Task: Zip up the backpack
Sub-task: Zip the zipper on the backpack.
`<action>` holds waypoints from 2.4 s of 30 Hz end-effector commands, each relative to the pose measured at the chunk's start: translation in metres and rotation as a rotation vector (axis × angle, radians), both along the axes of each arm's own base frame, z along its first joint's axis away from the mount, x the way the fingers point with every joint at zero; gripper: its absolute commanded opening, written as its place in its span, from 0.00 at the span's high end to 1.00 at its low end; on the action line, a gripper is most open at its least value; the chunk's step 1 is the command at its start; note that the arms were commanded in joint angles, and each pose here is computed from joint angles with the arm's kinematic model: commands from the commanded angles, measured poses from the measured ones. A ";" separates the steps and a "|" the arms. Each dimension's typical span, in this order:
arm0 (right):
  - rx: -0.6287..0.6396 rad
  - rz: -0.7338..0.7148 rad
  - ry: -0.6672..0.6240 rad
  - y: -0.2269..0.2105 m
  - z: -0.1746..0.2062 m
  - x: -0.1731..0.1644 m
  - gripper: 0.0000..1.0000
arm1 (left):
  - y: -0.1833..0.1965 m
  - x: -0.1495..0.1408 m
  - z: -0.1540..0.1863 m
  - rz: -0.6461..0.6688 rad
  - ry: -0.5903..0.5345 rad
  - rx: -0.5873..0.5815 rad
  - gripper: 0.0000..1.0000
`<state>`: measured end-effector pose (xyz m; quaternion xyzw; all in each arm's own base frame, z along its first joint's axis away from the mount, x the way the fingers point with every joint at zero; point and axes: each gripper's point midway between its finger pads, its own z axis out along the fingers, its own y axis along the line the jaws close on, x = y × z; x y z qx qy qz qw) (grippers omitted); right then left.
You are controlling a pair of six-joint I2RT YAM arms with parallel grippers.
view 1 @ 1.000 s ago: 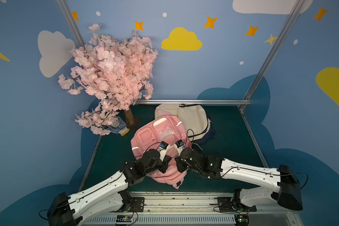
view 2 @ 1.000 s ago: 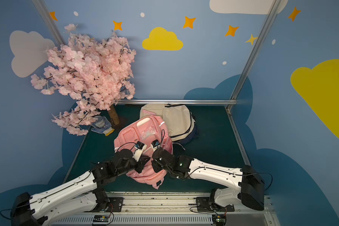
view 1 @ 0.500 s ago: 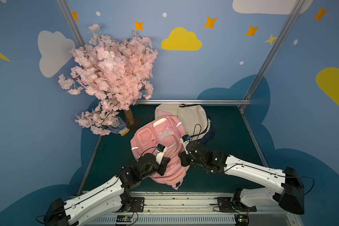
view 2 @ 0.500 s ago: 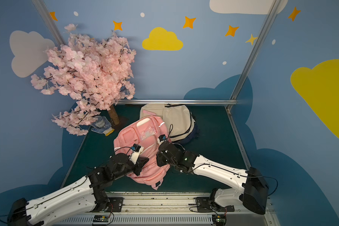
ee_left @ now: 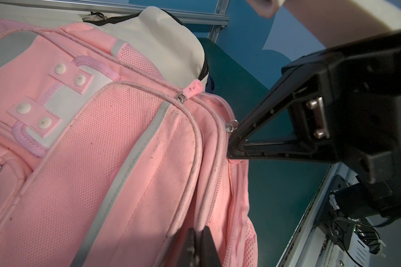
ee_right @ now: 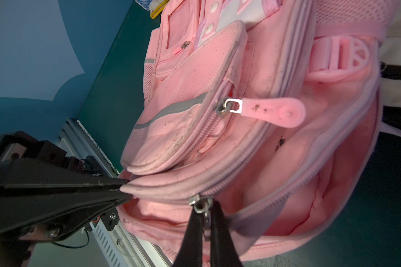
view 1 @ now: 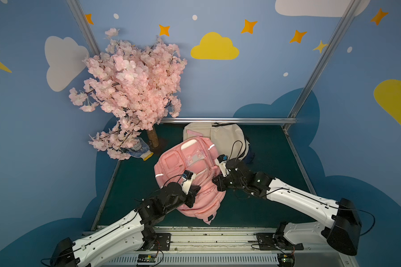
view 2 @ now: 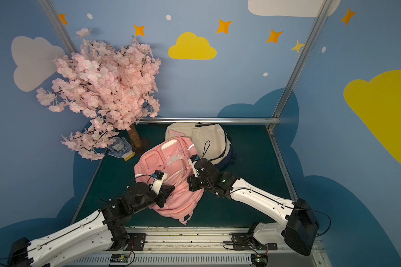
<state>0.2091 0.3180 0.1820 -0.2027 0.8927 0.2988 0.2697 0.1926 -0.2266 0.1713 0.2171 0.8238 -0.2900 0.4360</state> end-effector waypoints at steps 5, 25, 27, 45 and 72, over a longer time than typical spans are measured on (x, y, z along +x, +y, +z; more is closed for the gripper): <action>-0.038 0.005 -0.198 0.013 0.027 0.003 1.00 | -0.006 -0.005 0.008 -0.040 0.047 0.031 0.62; -0.046 0.159 -0.222 0.033 0.028 -0.040 1.00 | -0.021 0.009 -0.014 -0.051 0.036 0.153 0.78; -0.080 0.108 -0.239 0.023 0.025 -0.032 1.00 | -0.017 0.008 -0.018 -0.040 0.043 0.159 0.83; -0.265 -0.146 -0.060 -0.054 0.012 0.044 1.00 | -0.004 -0.022 -0.054 -0.061 0.111 0.227 0.97; -0.366 -0.215 -0.177 -0.023 0.013 0.206 1.00 | -0.056 -0.058 -0.056 -0.247 0.071 0.261 0.97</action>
